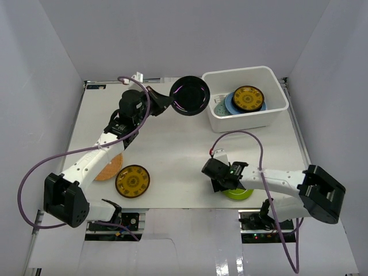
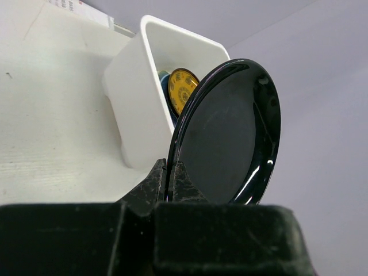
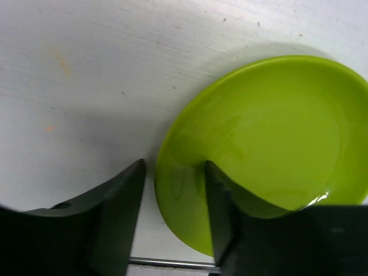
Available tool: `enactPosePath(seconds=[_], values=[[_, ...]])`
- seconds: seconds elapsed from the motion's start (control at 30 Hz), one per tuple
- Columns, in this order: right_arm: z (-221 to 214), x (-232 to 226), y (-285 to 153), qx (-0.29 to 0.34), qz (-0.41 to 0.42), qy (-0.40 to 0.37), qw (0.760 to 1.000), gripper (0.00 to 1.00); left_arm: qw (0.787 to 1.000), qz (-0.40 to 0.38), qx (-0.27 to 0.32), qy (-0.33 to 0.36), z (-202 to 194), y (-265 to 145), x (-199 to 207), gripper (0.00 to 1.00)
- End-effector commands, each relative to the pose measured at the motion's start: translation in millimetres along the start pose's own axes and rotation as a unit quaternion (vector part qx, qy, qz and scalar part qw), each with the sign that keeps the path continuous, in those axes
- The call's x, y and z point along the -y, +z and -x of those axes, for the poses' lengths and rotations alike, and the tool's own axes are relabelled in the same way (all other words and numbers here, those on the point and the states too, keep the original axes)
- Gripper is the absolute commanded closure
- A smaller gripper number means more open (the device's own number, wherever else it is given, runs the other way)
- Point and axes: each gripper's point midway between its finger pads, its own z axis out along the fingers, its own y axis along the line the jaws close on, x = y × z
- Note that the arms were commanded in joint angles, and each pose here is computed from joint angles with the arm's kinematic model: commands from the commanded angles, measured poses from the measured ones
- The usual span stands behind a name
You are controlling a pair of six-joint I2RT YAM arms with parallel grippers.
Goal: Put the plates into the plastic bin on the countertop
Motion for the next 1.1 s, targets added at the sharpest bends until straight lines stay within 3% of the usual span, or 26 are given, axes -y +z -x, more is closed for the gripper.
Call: enactPosePath(seconds=[0.0,0.03,0.17,0.33,0.4,0.57,0.63,0.7,0.73,0.8,1.07], values=[[8.0,19.0,0.0,0.008,-0.102,-0.025,0.994,0.53,0.999,-0.047,0.009,0.003,13.2,0.7,37.2,1.0],[3.8,21.5,-1.1,0.001,-0.118,-0.039,0.992,0.65,0.999,-0.044,0.004,0.008,11.3,5.4,34.9,1.0],[5.3,20.0,3.0,0.005,-0.143,-0.058,0.988,0.91,0.999,-0.038,-0.001,0.021,13.3,17.8,38.8,1.0],[27.3,5.4,-12.0,0.059,-0.127,-0.069,0.988,0.92,0.998,-0.042,-0.011,0.038,11.7,39.0,57.0,1.0],[41.4,3.7,-29.5,0.093,-0.117,-0.063,0.987,0.92,0.998,-0.031,-0.032,0.052,-5.1,58.9,55.5,1.0],[89.2,8.1,-94.5,0.206,-0.057,-0.005,0.977,0.92,0.997,-0.031,-0.02,0.075,3.1,100.6,86.3,1.0],[106.4,15.6,-118.1,0.245,-0.046,0.005,0.968,0.92,0.996,-0.013,-0.045,0.082,-17.0,127.5,73.8,1.0],[125.6,22.7,-150.3,0.288,-0.023,0.025,0.957,0.92,0.996,-0.008,-0.028,0.089,-8.1,142.1,86.7,1.0],[130.9,25.3,-159.5,0.3,-0.019,0.03,0.953,0.92,0.995,0.01,-0.044,0.094,-26.3,164.2,69.0,1.0],[143.8,32.2,-183.3,0.329,-0.009,0.04,0.944,0.92,0.994,0.0,-0.036,0.099,-19.9,177.8,86.8,1.0],[174.5,57.6,-239.4,0.39,-0.017,0.056,0.919,0.92,0.995,-0.014,-0.051,0.084,-63.6,244.3,61.9,1.0]])
